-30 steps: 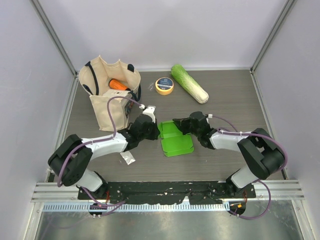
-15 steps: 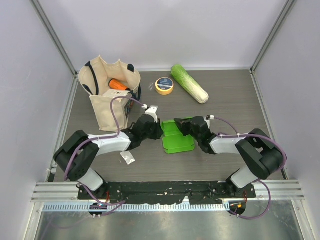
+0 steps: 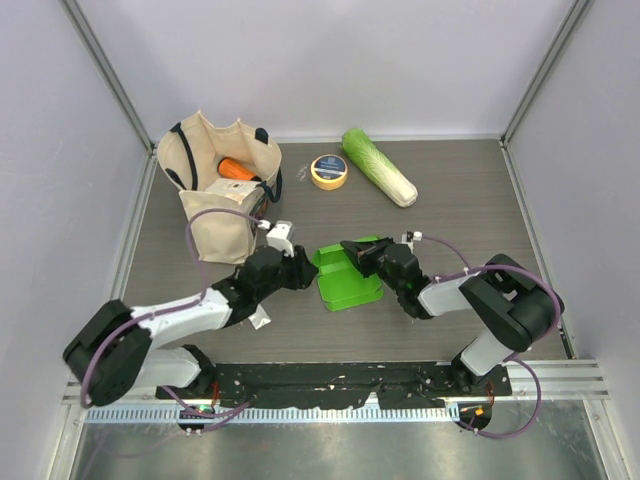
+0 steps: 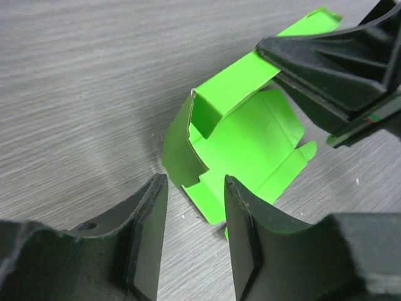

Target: Fold the paper box

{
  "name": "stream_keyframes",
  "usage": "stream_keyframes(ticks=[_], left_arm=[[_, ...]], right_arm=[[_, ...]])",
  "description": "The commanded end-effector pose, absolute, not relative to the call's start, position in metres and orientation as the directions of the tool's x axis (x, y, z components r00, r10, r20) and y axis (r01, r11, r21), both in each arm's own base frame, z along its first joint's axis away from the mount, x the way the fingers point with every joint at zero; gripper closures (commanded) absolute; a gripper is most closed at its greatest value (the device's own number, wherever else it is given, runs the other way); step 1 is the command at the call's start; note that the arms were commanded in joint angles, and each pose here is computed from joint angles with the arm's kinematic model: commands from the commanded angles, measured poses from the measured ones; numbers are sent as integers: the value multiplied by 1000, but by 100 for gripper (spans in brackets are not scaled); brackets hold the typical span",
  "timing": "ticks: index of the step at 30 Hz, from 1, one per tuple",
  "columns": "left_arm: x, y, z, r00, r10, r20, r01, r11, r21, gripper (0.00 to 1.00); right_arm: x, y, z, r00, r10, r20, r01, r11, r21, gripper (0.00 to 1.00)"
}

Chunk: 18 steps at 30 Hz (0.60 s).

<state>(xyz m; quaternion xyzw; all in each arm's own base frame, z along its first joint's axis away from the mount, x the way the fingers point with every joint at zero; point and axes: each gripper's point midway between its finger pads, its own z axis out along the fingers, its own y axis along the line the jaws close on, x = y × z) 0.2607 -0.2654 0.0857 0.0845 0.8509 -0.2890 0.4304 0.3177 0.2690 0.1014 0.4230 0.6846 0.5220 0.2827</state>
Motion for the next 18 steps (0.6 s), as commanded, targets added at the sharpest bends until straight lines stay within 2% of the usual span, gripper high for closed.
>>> stream_keyframes(ticks=[1,4,7,12,18], left_arm=[[273,-237,126,-472,-215,-855,337,852,-401,55],[274,-216,123,-448,-227,-865,265,890,-371,55],[287,-211,118,-457,-185,-870,214,927,-309,62],[298,-230,96,-528,-20,-849,285,937,-200,72],[299,-259,96,-505,-1,-863,407,882,-239,69]], right_arm=[[319,273,118,-502,864,33,208,84,975,99],[319,274,115,-506,862,33,215,89,972,99],[320,276,115,-512,858,37,214,86,973,99],[321,279,115,-516,855,41,214,82,973,99],[320,280,112,-519,853,49,226,82,971,99]])
